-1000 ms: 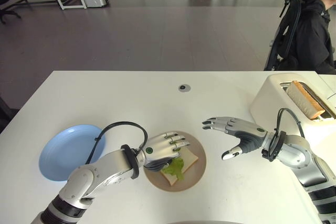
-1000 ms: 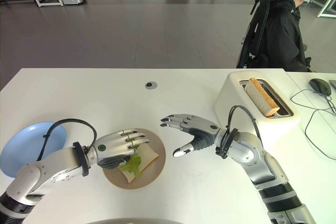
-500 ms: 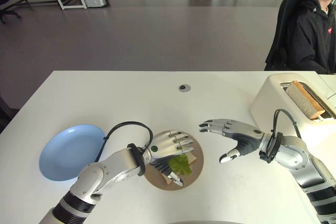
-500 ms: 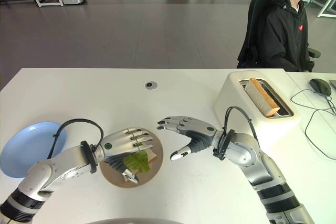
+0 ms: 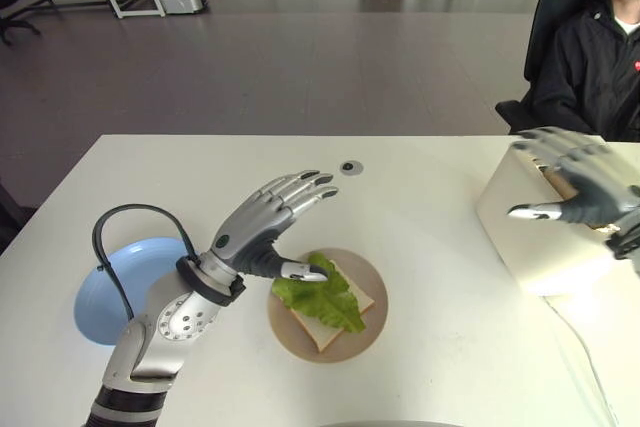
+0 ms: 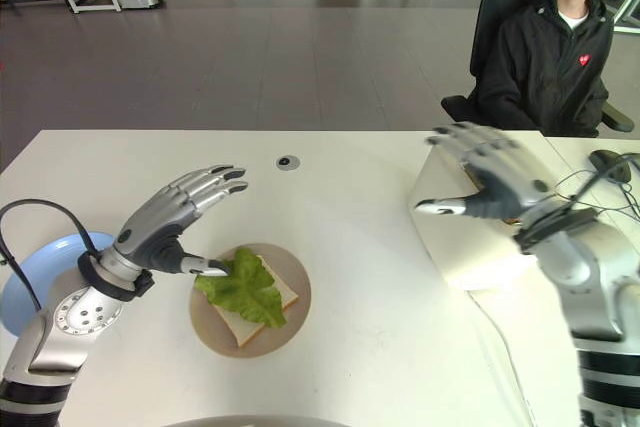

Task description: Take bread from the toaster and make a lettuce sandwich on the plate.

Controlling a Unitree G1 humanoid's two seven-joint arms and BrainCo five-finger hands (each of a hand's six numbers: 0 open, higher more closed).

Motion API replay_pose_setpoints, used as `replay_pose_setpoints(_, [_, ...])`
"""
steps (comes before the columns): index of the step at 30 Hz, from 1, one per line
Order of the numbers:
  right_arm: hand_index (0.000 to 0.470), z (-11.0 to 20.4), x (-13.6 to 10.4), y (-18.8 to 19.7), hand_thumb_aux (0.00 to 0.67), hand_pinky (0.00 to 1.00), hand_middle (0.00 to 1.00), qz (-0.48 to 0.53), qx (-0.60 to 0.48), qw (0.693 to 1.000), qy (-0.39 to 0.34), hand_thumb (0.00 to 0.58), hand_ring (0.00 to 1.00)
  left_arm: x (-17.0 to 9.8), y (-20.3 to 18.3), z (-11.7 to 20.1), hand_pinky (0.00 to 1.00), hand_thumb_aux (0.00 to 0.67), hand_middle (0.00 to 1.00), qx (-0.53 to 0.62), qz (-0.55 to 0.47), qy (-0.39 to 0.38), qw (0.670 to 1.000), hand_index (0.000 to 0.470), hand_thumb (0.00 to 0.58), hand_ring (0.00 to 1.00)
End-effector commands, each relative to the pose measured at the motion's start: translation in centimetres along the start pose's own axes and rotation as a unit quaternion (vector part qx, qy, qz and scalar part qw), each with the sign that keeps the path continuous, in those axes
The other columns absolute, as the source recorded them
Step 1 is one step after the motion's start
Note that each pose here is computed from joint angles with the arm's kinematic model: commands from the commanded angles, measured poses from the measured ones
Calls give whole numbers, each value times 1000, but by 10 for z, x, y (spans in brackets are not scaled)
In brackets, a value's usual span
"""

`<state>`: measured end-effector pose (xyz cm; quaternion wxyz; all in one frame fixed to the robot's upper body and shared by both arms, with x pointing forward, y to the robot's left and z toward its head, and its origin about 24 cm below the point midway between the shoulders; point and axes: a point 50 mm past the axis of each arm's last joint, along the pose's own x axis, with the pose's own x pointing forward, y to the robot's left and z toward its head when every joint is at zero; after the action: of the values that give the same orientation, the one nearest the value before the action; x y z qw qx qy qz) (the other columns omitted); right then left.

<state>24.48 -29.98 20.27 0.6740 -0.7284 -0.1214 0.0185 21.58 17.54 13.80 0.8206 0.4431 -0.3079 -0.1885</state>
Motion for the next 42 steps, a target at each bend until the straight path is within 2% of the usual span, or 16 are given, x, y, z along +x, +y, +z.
replay_pose_setpoints(1, [0,-21,-17,5,0,0,0,40,-10,997,59,0,0,-5,-10,-11,0,0,0,-28,-21,11,999,0,0,0])
replay_pose_setpoints(7, [0,-27,-19,22,0,0,0,92,16,992,84,0,0,-5,-10,-17,0,0,0,-43,-9,15,999,0,0,0])
replay_pose_setpoints(8, [103,-27,-19,24,147,0,0,98,21,991,84,227,0,-5,-10,-18,0,0,0,-47,-7,15,999,0,0,0])
replay_pose_setpoints(9, [223,-26,-19,26,318,0,0,104,26,991,84,420,0,-6,-10,-18,0,0,0,-50,-5,16,999,0,0,0])
replay_pose_setpoints(10, [288,-25,-18,27,410,0,0,106,33,990,83,493,0,-7,-11,-18,0,0,0,-49,-5,17,999,0,0,0])
replay_pose_setpoints(14, [326,-23,-16,30,465,0,0,115,52,988,88,526,0,-9,-10,-18,0,0,0,-41,-7,19,999,0,0,0])
replay_pose_setpoints(16, [365,-22,-14,33,520,0,0,122,62,987,88,551,0,-10,-10,-18,0,0,0,-37,-7,21,999,0,0,0])
replay_pose_setpoints(18, [470,-19,-11,33,670,0,0,116,71,987,82,580,0,-11,-10,-18,0,0,0,-33,-8,22,999,0,0,0])
replay_pose_setpoints(24, [470,-27,-4,11,670,0,0,36,134,985,105,580,0,-13,-7,-21,0,0,0,-27,-1,30,999,0,0,0])
replay_pose_setpoints(27, [470,-42,-10,-24,670,0,0,-53,183,974,120,580,0,-14,-1,-25,0,0,0,-25,9,35,999,0,0,0])
replay_pose_setpoints(29, [470,-43,-15,-47,670,0,0,-101,211,967,99,580,0,-15,2,-25,0,0,0,-24,18,37,999,0,0,0])
replay_pose_setpoints(32, [470,-24,-16,-72,670,0,0,-121,256,959,13,580,0,-17,7,-26,0,0,0,-21,27,38,999,0,0,0])
replay_pose_setpoints(35, [470,18,-5,-73,670,0,0,-74,302,944,-112,580,0,-20,16,-26,0,0,0,-15,36,36,999,0,0,0])
replay_pose_setpoints(38, [470,72,1,-59,670,0,0,45,359,891,-273,580,0,-26,26,-21,0,0,0,-4,26,11,1000,0,0,0])
replay_pose_setpoints(42, [470,122,15,-31,670,0,0,188,361,825,-391,580,0,-38,41,-15,0,0,0,13,14,-10,1000,0,0,0])
